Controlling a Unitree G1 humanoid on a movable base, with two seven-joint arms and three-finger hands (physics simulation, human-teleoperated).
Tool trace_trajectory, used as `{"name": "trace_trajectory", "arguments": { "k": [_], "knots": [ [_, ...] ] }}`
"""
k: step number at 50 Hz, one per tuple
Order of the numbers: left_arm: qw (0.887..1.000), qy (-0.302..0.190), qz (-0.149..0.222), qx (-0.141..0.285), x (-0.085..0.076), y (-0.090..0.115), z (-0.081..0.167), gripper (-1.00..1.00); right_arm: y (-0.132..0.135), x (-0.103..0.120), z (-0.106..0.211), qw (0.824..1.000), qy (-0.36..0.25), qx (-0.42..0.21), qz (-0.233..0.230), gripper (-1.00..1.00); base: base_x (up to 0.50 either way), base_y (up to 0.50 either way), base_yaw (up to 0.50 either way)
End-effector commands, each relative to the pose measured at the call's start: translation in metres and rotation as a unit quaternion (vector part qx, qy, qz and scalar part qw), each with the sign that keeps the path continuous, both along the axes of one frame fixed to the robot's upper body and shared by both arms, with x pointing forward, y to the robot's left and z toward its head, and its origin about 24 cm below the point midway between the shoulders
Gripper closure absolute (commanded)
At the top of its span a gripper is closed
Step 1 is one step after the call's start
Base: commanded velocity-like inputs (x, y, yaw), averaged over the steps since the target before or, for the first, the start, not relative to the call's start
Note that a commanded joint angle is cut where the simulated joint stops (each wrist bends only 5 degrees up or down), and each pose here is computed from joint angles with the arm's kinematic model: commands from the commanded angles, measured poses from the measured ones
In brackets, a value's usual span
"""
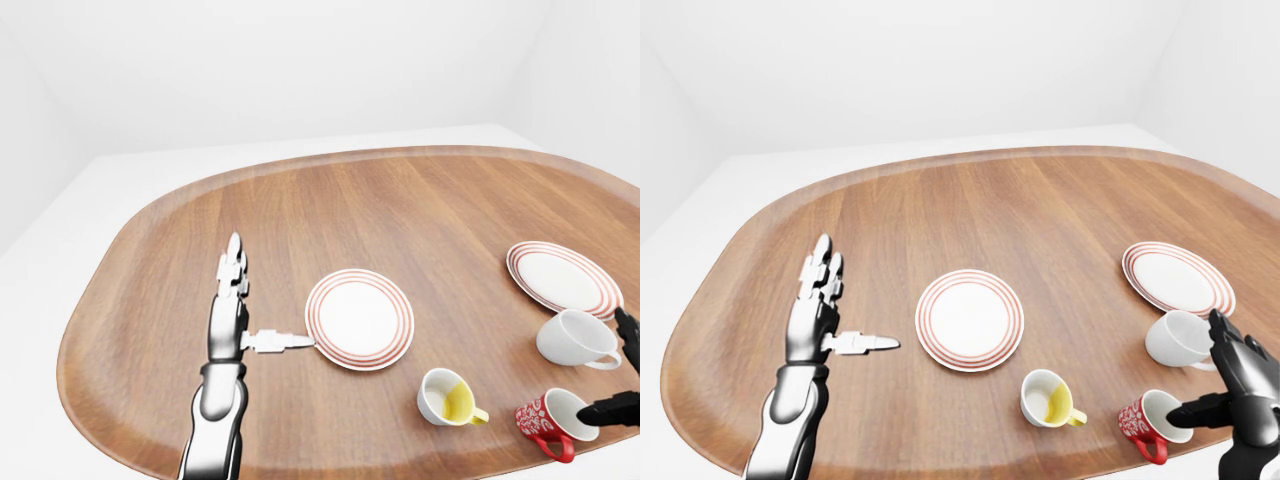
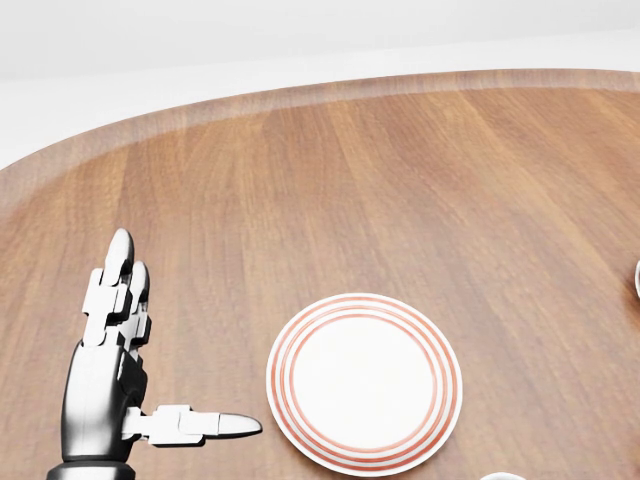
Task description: Put the red mug on the left plate.
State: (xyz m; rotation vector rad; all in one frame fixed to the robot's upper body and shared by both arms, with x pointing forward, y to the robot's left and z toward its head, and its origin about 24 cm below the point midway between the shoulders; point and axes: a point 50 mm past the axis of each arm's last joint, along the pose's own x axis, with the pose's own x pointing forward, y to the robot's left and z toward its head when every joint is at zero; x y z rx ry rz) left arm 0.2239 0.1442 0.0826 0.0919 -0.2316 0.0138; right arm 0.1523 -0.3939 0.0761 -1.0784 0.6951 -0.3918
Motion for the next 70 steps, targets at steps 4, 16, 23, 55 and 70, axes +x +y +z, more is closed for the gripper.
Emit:
{"name": "trace_trajectory", "arguments": {
  "k": [4,16,23,55,70],
  "knots": [
    [1.000,-0.004,0.000,-0.001,0.000,0.000,0.002,-1.00,-0.002,0.007,-0.005,1.000,-0.020,0.012,0.000,-1.00,0.00,0.00,0.00],
    [1.000,-0.011,0.000,-0.002,-0.001,0.001,0.005,-1.00,-0.002,0.013,-0.030,0.998,-0.031,0.052,-0.014,-1.00,0.00,0.00,0.00],
    [1.000,-0.012,0.000,-0.002,-0.001,0.001,0.006,-1.00,-0.003,0.013,-0.042,0.997,-0.026,0.072,-0.019,-1.00,0.00,0.00,0.00],
    [1.000,0.002,0.001,-0.001,-0.003,0.001,-0.001,-1.00,0.004,0.004,-0.070,0.994,0.040,0.105,-0.015,-1.00,0.00,0.00,0.00],
    [1.000,0.006,0.002,-0.001,-0.004,0.001,-0.003,-1.00,0.009,0.000,-0.085,0.990,0.069,0.124,-0.012,-1.00,0.00,0.00,0.00]
  ]
}}
